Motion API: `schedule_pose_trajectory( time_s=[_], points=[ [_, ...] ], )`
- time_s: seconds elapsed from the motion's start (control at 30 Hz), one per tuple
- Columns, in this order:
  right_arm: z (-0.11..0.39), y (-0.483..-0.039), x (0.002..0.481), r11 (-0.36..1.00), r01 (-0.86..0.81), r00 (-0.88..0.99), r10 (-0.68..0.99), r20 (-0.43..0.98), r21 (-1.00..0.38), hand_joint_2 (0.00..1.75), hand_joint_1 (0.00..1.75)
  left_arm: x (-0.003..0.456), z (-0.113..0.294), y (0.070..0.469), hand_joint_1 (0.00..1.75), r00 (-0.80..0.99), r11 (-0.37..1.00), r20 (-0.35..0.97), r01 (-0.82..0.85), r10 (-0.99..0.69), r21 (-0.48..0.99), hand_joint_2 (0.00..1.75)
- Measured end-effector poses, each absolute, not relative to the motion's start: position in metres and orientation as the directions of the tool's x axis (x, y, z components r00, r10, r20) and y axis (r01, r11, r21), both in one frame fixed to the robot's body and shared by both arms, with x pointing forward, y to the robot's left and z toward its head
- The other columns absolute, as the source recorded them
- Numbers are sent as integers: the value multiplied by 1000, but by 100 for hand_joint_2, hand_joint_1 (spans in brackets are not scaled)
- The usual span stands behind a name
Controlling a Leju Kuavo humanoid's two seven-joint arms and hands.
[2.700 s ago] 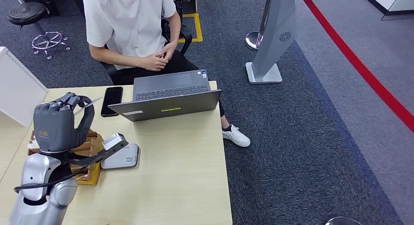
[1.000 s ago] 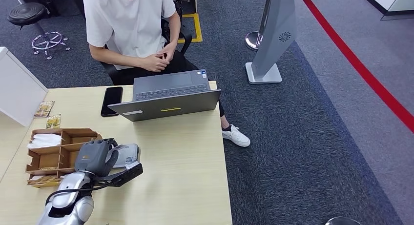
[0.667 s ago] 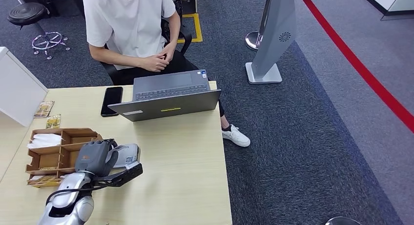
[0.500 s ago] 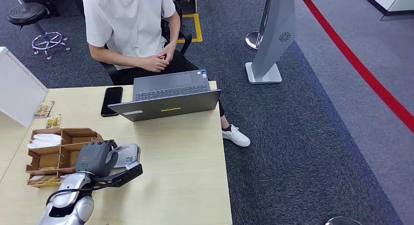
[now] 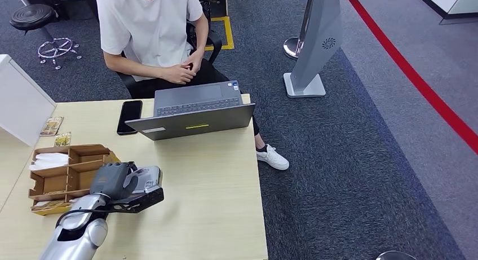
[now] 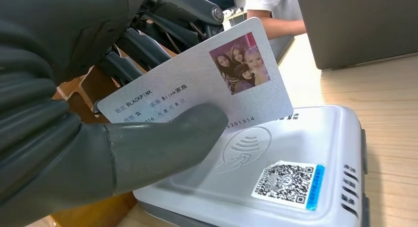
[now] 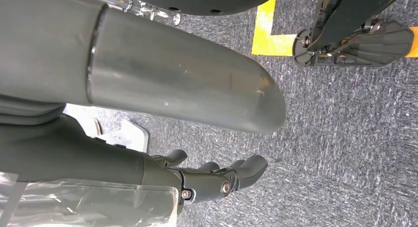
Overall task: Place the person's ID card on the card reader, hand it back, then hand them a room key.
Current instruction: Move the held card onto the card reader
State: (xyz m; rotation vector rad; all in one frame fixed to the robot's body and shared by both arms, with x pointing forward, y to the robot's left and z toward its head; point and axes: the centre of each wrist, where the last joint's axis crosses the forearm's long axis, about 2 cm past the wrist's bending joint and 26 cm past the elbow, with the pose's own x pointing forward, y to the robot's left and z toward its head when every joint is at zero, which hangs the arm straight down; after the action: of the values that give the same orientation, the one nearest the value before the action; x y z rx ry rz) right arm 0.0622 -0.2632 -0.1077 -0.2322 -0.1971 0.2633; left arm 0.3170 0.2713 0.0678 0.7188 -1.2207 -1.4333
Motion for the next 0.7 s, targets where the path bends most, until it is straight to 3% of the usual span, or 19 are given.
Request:
schedule_pose_trajectory(
  time_s=[0.2,0.43,0.7],
  points=[
    [-108,-263,62,939,-233,947,278,162,-252,0,0,318,69,273,175,-254,118,192,282,-948,952,175],
    [-108,-263,62,940,-231,948,276,161,-252,0,0,305,97,248,175,-364,188,151,-68,-919,980,175],
    [-108,-263,62,940,-230,948,276,161,-252,0,0,299,112,239,175,-396,229,162,-128,-904,965,175]
  ],
)
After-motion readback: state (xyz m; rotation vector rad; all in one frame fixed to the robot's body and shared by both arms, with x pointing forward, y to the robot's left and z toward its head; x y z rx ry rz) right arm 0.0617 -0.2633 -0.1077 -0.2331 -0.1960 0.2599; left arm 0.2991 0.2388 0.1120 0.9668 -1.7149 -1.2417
